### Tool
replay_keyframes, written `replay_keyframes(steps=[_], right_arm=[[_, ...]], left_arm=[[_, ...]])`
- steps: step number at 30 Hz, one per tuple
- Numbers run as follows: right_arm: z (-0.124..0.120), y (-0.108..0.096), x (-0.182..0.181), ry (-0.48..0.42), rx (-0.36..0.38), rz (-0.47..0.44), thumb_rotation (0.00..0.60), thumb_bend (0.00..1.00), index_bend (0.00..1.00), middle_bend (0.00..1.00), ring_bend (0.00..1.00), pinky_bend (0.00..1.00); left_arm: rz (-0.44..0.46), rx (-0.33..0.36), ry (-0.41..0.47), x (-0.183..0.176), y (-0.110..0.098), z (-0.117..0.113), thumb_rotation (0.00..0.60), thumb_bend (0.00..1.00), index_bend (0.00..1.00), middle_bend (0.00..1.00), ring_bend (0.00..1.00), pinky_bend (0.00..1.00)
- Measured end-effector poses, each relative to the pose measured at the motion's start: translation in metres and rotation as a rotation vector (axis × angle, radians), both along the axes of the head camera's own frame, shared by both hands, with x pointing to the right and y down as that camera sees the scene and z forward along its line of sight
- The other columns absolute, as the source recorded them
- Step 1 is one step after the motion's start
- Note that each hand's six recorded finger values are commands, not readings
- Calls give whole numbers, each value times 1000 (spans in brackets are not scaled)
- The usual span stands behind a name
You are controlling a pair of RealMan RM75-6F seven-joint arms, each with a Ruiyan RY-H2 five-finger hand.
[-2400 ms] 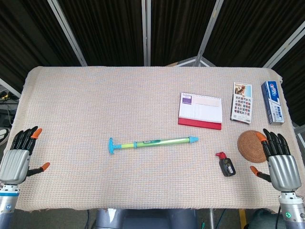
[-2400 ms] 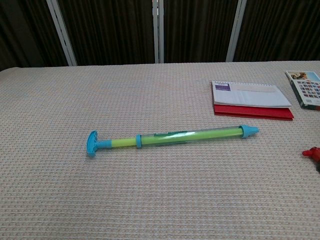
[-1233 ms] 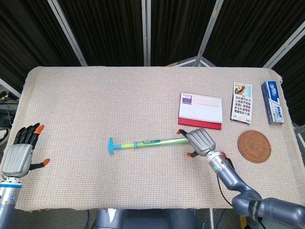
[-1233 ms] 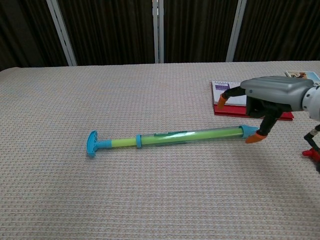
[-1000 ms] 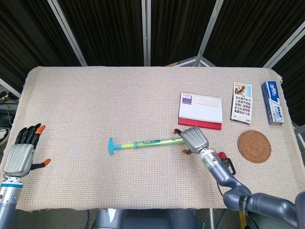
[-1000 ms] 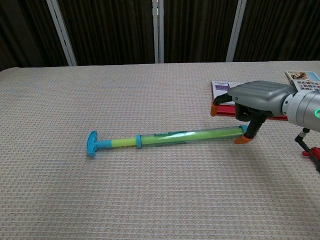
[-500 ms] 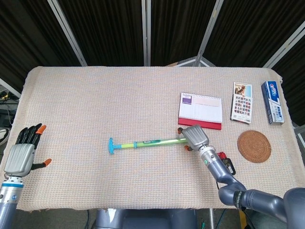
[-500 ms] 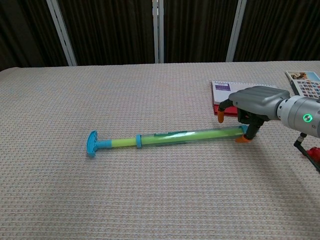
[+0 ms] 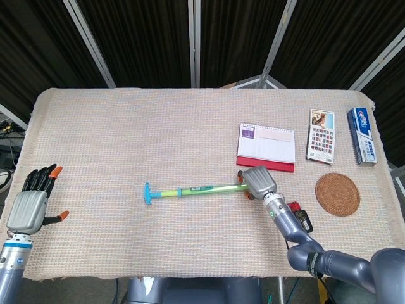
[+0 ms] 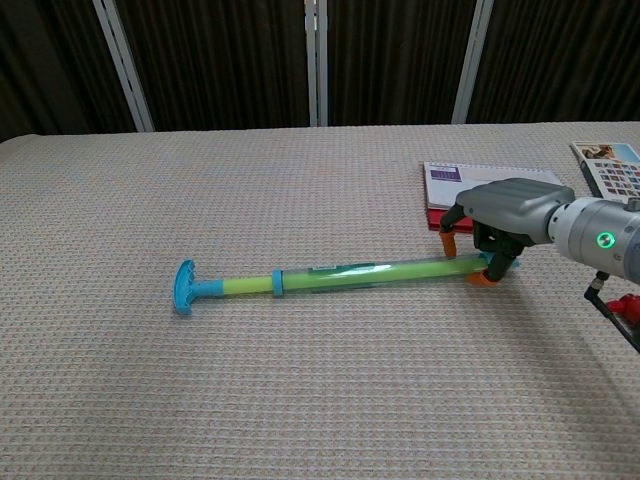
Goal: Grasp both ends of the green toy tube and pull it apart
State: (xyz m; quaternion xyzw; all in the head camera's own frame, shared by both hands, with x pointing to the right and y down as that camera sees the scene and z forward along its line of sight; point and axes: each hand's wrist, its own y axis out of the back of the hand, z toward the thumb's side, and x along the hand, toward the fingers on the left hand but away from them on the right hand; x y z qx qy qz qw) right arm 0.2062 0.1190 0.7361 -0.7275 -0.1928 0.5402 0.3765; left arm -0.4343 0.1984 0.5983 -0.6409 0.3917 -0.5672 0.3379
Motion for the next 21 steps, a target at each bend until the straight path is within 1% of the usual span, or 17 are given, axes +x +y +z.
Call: replay_keyframes(steps=[2,4,7,8,10,11,12,13,14,15,16,17,19,21], right_arm=[[1,0,1,4,0,0,600,332,571,1000,1000,1000],[1,0,2,4,-1,3,600,347,612,1000,1000,1000],[-1,1,3,-2,-6,11,600,363,638,1000,1000,1000],[-1,1,3,-4,-7,14,600,367,645,1000,1000,1000],[-3,1,4,-9,-11,21,600,373,653,1000,1000,1000],[-4,2,4,-11,-13,24,600,376,656,1000,1000,1000],[-5,2,5,-12,-15,27,600,378,656,1000,1000,1000],[-7,3,6,-15,-19,33,600,379,657,1000,1000,1000],[-8,3,6,-17,-22,38,600,379,657,1000,1000,1000],[-9,4,7,-19,-26,43,600,379,657,1000,1000,1000],[-10,5,8,-22,-33,52,600,379,657,1000,1000,1000],[-11,6,9,-23,-38,58,600,379,657,1000,1000,1000],[-14,9,11,-23,-52,69,600,380,658,1000,1000,1000],[-17,11,13,-14,-59,71,600,386,662,1000,1000,1000]], left_arm=[[2,-2,0,1,0,1,600,0,0,0,0,0],[5,-5,0,2,0,2,600,0,0,0,0,0],[11,-7,0,4,-1,4,600,0,0,1,0,0],[12,-8,0,5,-1,5,600,0,0,39,13,10],[19,-7,0,7,-2,7,600,0,0,217,139,123],[23,-5,0,8,-3,7,600,0,5,365,262,233],[31,-2,2,11,-4,9,600,0,31,479,378,349],[38,1,6,14,-6,10,600,0,55,535,435,415],[47,2,12,18,-7,12,600,3,99,593,501,505],[61,1,22,24,-9,15,600,20,137,633,547,583],[74,-2,29,29,-11,18,600,42,163,662,579,643],[91,-6,36,35,-13,22,600,89,203,701,624,729],[137,-16,54,53,-18,32,600,156,264,755,683,840],[182,-32,81,74,-23,44,600,189,305,800,726,914]])
